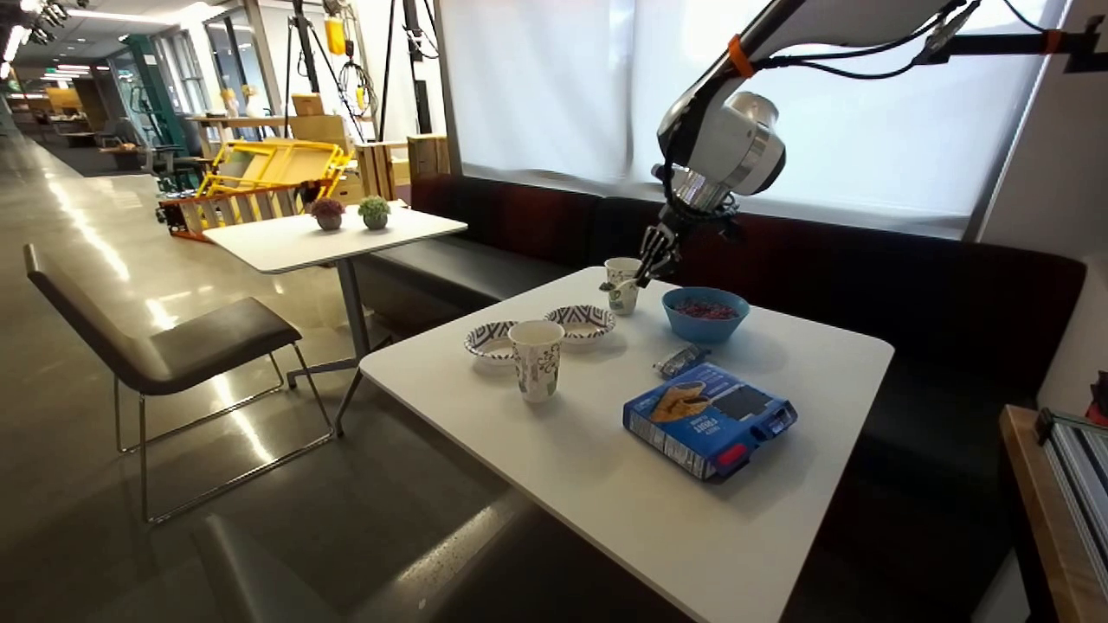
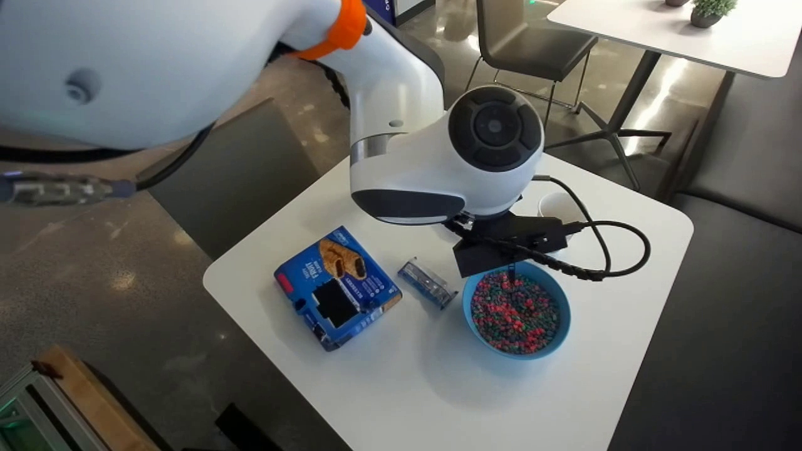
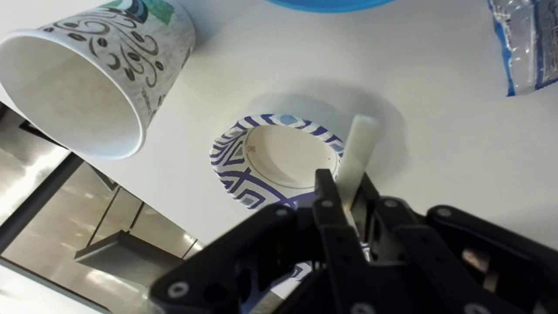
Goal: Place some cereal from the blue bowl into the black and white bowl on the right.
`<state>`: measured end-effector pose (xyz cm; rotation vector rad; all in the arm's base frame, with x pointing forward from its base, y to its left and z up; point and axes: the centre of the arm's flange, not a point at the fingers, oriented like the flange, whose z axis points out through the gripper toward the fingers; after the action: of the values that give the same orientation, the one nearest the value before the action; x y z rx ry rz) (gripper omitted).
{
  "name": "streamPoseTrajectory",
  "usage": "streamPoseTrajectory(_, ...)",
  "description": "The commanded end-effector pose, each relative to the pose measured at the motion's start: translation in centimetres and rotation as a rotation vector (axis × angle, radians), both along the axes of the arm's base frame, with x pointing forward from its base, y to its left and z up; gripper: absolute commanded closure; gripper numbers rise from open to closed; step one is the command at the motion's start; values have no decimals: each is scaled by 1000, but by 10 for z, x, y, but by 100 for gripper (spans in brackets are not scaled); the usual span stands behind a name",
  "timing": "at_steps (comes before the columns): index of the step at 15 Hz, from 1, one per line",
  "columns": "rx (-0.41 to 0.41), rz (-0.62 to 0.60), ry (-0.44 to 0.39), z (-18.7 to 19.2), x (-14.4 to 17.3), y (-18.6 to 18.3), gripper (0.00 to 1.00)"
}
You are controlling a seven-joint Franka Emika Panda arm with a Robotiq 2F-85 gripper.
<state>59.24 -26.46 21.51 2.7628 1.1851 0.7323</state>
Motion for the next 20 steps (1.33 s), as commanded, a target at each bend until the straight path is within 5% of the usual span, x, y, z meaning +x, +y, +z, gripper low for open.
streamPoseTrajectory(1,-1,-2,2,-4,1,4,86)
streamPoseTrajectory(8,-4,-7,-2,-1,1,1,86)
streamPoseTrajectory(9,-4,-7,-2,-1,1,1,97)
streamPoseTrajectory(20,-21,-11,-18,-23,29,-2,97)
